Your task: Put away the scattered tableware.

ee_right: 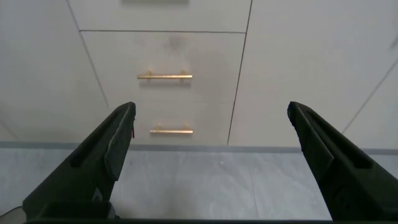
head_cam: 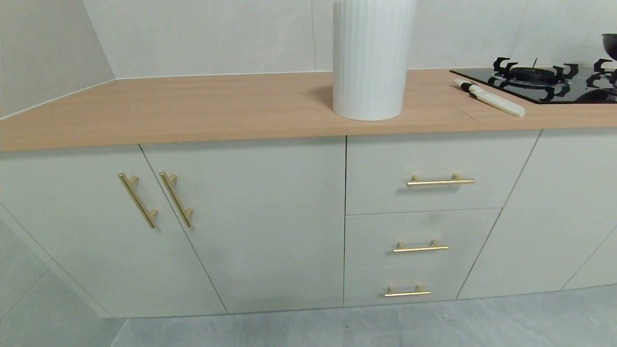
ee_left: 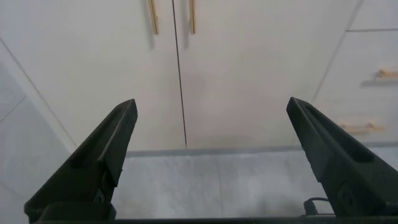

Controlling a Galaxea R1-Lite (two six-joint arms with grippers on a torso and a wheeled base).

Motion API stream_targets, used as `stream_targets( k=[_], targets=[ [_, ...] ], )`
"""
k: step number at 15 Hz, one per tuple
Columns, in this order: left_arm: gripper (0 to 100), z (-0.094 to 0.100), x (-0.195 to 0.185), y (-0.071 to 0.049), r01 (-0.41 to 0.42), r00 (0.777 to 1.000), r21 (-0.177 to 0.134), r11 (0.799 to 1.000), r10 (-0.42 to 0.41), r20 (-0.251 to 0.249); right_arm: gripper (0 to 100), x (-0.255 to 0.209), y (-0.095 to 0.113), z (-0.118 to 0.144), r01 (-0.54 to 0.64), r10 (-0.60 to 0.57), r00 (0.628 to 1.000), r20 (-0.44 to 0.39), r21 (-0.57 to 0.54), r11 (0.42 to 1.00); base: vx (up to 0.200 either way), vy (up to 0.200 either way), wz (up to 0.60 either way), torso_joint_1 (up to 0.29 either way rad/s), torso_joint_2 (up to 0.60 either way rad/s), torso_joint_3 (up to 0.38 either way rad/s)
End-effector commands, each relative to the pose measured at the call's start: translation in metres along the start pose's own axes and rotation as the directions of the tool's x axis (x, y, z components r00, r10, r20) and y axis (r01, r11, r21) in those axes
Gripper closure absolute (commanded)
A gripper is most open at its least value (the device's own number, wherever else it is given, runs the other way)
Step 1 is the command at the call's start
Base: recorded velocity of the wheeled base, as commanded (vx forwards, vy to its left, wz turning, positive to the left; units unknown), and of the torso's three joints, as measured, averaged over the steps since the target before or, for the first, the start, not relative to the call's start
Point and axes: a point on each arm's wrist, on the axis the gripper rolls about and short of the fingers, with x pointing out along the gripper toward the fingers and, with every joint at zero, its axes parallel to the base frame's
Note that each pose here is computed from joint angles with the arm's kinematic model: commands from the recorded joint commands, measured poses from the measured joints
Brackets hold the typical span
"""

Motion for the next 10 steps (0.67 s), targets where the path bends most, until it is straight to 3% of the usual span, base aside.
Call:
stream_targets(
  k=[1, 8, 10],
  targets=[
    [0, 0.0001, 0.0001, 0.0, -0.001, 1.0, -0.001, 1.0, 0.001, -0.001, 0, 0.0002, 0.0, 0.0, -0.001, 0.001, 1.0, -0.003, 0.0, 1.0, 0.2, 0.0, 0.0, 0.012, 0.0, 0.002],
    [0, 0.0001, 0.0001, 0.0, -0.001, 1.0, -0.001, 1.0, 0.001, -0.001, 0, 0.0002, 0.0, 0.0, -0.001, 0.001, 1.0, -0.003, 0.0, 1.0, 0.2, 0.0, 0.0, 0.003, 0.0, 0.003],
    [0, 0.0001, 0.0001, 0.0, -0.001, 1.0, -0.001, 1.0, 0.001, -0.001, 0, 0.0003, 0.0, 0.0002, -0.003, 0.003, 1.0, -0.003, -0.002, 1.0, 0.0, 0.0, 0.0, 0.0, 0.0, 0.0]
  ],
)
